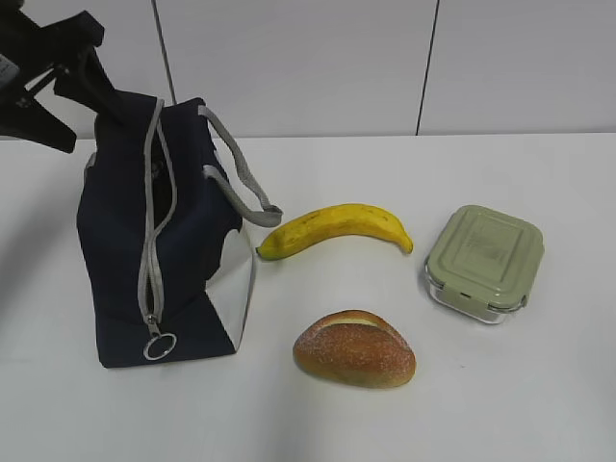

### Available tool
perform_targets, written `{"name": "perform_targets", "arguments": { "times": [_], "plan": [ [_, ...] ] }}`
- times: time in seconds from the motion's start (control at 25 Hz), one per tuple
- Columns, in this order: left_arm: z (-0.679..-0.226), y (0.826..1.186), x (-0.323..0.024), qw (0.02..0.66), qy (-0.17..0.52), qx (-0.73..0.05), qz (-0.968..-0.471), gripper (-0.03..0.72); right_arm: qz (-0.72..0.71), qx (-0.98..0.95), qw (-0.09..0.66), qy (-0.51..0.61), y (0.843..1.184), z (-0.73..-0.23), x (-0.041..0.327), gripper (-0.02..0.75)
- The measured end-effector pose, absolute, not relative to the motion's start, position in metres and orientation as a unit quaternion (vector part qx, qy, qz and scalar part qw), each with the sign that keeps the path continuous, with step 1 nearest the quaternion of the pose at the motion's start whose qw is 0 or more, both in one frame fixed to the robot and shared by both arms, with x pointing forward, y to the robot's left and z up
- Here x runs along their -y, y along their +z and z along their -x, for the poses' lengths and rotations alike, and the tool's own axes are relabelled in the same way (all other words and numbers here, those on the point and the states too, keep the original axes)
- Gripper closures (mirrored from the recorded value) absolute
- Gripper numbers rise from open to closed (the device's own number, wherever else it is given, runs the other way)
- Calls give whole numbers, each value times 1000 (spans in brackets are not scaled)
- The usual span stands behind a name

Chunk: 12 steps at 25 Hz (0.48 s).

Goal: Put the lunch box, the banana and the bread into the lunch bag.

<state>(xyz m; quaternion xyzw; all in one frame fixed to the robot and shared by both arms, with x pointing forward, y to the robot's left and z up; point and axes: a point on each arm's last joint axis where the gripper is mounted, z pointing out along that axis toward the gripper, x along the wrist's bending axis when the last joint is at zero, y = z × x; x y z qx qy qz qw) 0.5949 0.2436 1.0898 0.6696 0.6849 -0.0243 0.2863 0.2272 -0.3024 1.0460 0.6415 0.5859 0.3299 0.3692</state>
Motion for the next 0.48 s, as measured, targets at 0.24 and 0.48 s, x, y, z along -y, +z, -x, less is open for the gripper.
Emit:
{"name": "perform_targets", "arguments": {
  "times": [0.24, 0.48],
  "plan": [
    [-607, 1078, -244, 289, -16, -691, -662, 245, -642, -586, 369, 330, 1046, -227, 302, 208],
    [-610, 1079, -244, 301, -6, -692, -656, 352, -642, -586, 369, 330, 1046, -227, 302, 208]
  ]
}}
